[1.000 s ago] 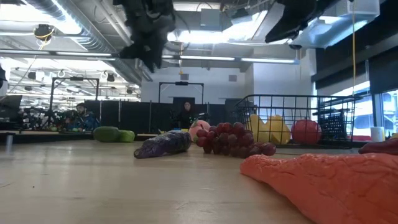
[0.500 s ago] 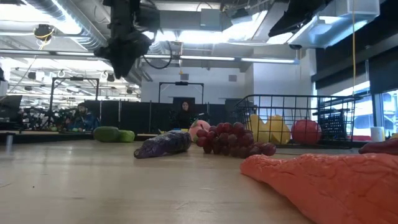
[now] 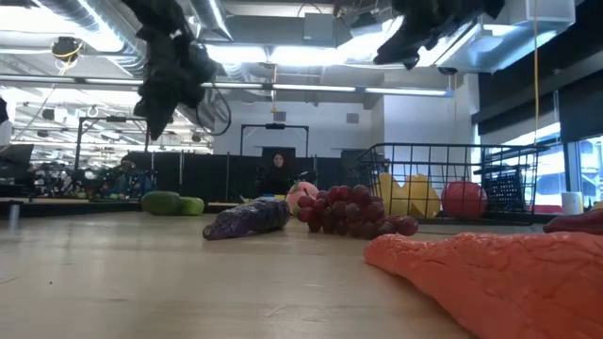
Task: Build produce basket
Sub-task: Put the green lime into the black wire basket
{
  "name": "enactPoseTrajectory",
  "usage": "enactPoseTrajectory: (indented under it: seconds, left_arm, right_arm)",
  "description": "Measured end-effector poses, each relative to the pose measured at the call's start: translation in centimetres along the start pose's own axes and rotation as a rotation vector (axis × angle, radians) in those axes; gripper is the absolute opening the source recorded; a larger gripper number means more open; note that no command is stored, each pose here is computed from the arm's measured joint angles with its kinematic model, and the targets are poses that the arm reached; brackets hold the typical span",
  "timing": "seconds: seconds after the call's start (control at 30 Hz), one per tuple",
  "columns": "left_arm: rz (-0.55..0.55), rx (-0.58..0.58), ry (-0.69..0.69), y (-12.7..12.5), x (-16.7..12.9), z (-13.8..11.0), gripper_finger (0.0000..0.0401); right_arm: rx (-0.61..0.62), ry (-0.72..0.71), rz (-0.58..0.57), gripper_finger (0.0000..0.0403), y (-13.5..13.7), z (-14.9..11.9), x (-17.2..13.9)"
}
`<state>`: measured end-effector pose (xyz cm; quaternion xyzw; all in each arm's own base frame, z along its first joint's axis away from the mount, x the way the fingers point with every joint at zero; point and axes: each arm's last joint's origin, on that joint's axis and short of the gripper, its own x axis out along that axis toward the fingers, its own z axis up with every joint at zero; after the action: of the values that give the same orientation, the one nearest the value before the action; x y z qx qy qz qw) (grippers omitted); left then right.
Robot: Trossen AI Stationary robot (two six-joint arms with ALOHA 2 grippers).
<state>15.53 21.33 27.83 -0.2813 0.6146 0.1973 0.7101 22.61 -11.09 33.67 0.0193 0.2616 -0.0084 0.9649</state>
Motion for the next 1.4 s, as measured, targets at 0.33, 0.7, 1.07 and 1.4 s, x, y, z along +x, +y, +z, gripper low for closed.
enactPoseTrajectory:
  seconds: [0.33, 0.7, 1.07, 1.4]
  left_arm:
    - [-0.004, 0.094, 0.001, 0.5, 1.3, -0.2, 0.0102]
    - [-0.040, 0.108, -0.049, 0.5, 1.3, 0.1, 0.0102]
    - [-0.037, 0.103, -0.052, 0.5, 1.3, 0.2, 0.0102]
    - [-0.032, 0.109, -0.051, 0.4, 1.3, 0.2, 0.0102]
  right_arm:
    - [0.099, -0.040, -0.008, 0.0118, -1.7, 0.2, 4.2]
    - [0.109, 0.004, -0.107, 0.0118, -2.5, -0.4, 5.5]
    - [0.107, 0.006, -0.108, 0.0118, -2.5, -0.4, 5.5]
    - [0.106, 0.007, -0.109, 0.0118, -2.5, -0.4, 5.5]
